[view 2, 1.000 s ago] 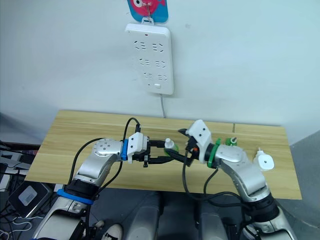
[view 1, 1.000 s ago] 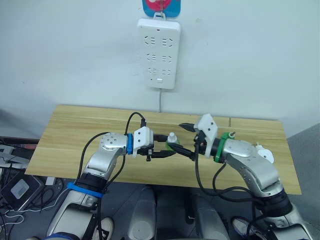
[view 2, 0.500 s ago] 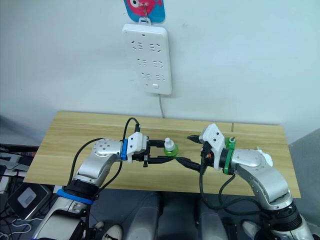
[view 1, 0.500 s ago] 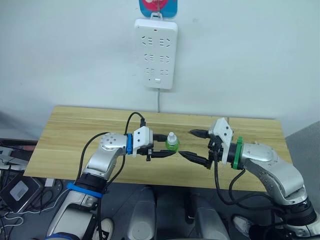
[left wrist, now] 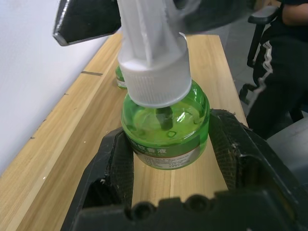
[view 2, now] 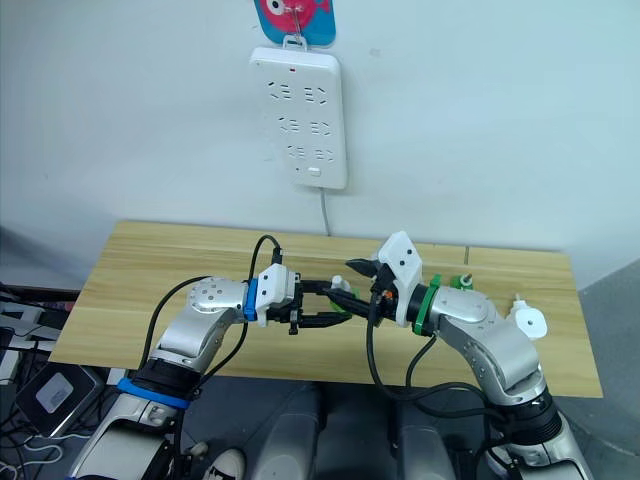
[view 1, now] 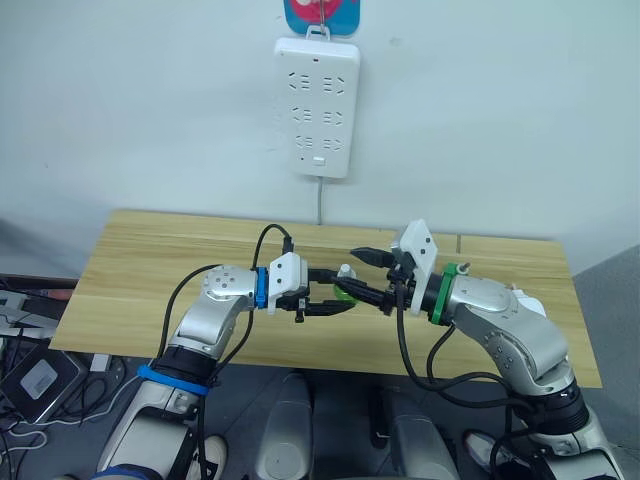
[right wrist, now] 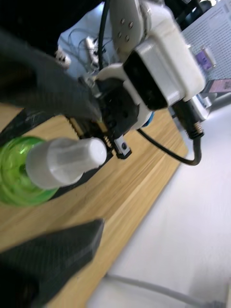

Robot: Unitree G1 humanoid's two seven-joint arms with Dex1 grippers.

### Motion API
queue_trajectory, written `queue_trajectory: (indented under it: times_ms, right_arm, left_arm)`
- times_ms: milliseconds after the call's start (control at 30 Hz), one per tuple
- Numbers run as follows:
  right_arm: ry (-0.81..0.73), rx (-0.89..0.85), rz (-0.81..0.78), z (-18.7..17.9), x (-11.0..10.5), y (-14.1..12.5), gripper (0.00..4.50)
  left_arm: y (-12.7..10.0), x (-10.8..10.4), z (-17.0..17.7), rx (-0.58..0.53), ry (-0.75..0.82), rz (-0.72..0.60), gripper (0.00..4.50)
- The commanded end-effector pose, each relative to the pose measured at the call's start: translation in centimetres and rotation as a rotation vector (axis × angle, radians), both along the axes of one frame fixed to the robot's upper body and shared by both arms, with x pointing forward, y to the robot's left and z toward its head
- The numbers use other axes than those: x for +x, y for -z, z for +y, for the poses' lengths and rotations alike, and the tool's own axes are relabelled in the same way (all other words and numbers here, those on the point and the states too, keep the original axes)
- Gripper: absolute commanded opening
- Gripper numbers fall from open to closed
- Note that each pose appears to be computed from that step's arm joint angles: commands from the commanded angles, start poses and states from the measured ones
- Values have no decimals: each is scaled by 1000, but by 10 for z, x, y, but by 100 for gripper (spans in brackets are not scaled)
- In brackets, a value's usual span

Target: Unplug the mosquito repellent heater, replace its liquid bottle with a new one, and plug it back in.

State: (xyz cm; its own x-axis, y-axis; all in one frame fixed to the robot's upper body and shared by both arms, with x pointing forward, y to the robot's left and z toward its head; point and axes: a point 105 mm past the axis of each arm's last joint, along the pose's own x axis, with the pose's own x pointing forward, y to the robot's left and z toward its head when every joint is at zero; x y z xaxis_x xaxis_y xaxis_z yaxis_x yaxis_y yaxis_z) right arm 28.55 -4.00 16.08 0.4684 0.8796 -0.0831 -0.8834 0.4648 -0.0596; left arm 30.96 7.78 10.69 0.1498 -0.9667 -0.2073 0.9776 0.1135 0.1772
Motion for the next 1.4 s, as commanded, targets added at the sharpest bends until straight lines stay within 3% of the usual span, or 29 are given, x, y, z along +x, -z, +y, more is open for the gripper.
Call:
queue_trajectory:
  times_ms: [33, 167, 267, 333, 433, 533, 600, 700, 900, 1233, 1400]
  right_arm:
    - [-68, 30, -59, 6, -11, -12, 171]
    - [-113, 50, -88, 7, -21, -22, 31]
    - [-140, 66, -96, 9, -27, -30, 30]
    - [-146, 96, -133, 10, -28, -49, 30]
    - [-69, 206, -178, 7, -20, -86, 30]
    - [84, 238, -204, -10, -3, -98, 30]
    - [220, 167, -211, -26, 14, -82, 30]
    - [402, 18, -190, -52, 38, -32, 30]
    - [649, -31, -168, -85, 69, 38, 30]
    - [749, -43, -102, -97, 81, 95, 30]
    - [753, -36, -83, -97, 80, 102, 30]
  left_arm:
    - [-8, -4, -3, -17, 20, -31, 220]
    - [-5, -6, -2, -10, 19, -28, 220]
    - [-5, -7, -2, -9, 18, -27, 220]
    - [-2, -6, 1, 1, 10, -25, 220]
    - [3, -2, 11, 19, -23, -16, 220]
    - [8, -1, 20, 27, -52, -4, 220]
    - [8, -1, 23, 29, -58, -5, 220]
    - [4, 1, 26, 11, -77, -13, 220]
    - [-5, 4, 27, -13, -96, -30, 220]
    - [-8, -3, 34, -1, -99, -21, 220]
    - [-11, -3, 33, -4, -101, -20, 220]
